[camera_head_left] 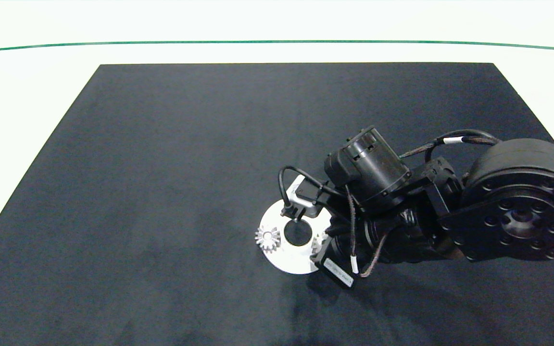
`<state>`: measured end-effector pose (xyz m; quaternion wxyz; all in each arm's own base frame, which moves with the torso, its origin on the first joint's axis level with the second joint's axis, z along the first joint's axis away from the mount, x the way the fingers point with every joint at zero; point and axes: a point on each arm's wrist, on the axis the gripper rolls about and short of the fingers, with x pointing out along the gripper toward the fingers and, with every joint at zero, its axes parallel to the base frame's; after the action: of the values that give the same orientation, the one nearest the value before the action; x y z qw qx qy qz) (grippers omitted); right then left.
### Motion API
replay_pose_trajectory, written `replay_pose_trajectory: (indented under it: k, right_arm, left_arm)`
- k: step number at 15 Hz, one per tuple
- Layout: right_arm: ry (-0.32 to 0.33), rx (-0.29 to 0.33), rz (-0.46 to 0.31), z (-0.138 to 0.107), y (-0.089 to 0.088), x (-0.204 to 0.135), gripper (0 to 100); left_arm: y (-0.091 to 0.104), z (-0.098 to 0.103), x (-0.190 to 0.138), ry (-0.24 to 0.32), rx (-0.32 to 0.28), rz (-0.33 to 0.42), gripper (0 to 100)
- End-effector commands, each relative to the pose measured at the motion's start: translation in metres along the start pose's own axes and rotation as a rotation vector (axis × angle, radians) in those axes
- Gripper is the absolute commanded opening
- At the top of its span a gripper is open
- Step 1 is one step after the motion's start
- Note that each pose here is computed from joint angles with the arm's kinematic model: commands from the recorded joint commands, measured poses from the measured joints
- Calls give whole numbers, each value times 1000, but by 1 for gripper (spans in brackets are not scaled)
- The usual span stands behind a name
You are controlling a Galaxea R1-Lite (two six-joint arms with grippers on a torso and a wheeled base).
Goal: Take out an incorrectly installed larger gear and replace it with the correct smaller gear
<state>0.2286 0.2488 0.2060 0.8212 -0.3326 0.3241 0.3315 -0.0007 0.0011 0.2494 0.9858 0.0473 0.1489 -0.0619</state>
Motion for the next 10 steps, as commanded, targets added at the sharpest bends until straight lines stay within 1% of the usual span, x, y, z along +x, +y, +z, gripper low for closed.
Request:
replay_pose_trajectory:
  k: [1,7,8,10]
  right_arm:
    - [14,-4,1,-1,1,4,28]
    - [26,-6,-17,-2,1,6,28]
    - [26,-5,-17,-2,1,5,100]
    - [25,-3,-17,-2,1,5,100]
  left_arm:
    - [0,-1,0,5,-1,0,100]
    - [0,-1,0,2,-1,0,100]
    - [0,-1,0,2,-1,0,100]
    - [0,-1,0,2,-1,0,100]
